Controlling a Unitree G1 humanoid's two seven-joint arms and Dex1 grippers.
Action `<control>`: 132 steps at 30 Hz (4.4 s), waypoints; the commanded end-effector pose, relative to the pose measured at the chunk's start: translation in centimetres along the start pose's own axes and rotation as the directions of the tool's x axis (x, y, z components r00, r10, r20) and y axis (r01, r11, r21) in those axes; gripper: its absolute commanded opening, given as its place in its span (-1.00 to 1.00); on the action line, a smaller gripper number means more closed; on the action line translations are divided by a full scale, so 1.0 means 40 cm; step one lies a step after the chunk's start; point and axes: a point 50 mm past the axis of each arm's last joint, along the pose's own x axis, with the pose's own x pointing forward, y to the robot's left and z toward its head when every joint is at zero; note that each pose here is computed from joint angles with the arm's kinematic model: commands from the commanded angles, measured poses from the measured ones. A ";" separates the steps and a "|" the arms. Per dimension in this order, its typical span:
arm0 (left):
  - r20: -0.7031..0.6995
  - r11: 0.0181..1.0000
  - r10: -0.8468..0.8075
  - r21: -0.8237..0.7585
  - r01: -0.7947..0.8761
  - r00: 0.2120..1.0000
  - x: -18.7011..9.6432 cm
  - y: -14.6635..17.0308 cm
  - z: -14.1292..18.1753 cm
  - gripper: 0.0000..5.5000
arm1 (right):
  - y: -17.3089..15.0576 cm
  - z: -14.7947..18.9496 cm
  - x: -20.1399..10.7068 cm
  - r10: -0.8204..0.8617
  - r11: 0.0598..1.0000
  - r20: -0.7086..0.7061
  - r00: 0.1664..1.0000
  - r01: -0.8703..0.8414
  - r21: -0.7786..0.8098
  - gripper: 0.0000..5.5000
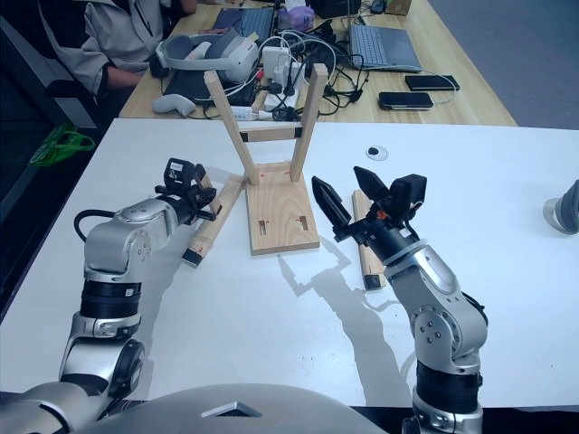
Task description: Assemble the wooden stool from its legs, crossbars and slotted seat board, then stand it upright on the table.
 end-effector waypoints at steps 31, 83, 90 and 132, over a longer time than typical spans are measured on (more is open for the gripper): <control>0.083 0.992 0.094 -0.088 -0.087 0.992 0.073 -0.016 0.066 -0.31 | -0.007 0.001 0.029 0.014 1.000 0.007 1.000 -0.014 -0.020 0.96; 0.216 0.980 0.183 -0.116 -0.160 0.959 -0.035 -0.028 0.093 -0.31 | -0.217 -0.025 -0.075 -0.574 0.818 0.107 0.812 0.575 0.027 0.96; 0.216 0.982 0.151 -0.143 -0.122 0.965 -0.040 -0.049 0.106 -0.31 | -0.212 -0.025 -0.066 -0.557 0.830 0.103 0.824 0.557 0.035 0.96; 0.058 0.958 -0.115 0.269 0.096 0.992 -0.021 -0.125 0.102 -0.31 | -0.205 -0.046 -0.041 -0.521 0.853 0.104 0.847 0.513 0.091 0.96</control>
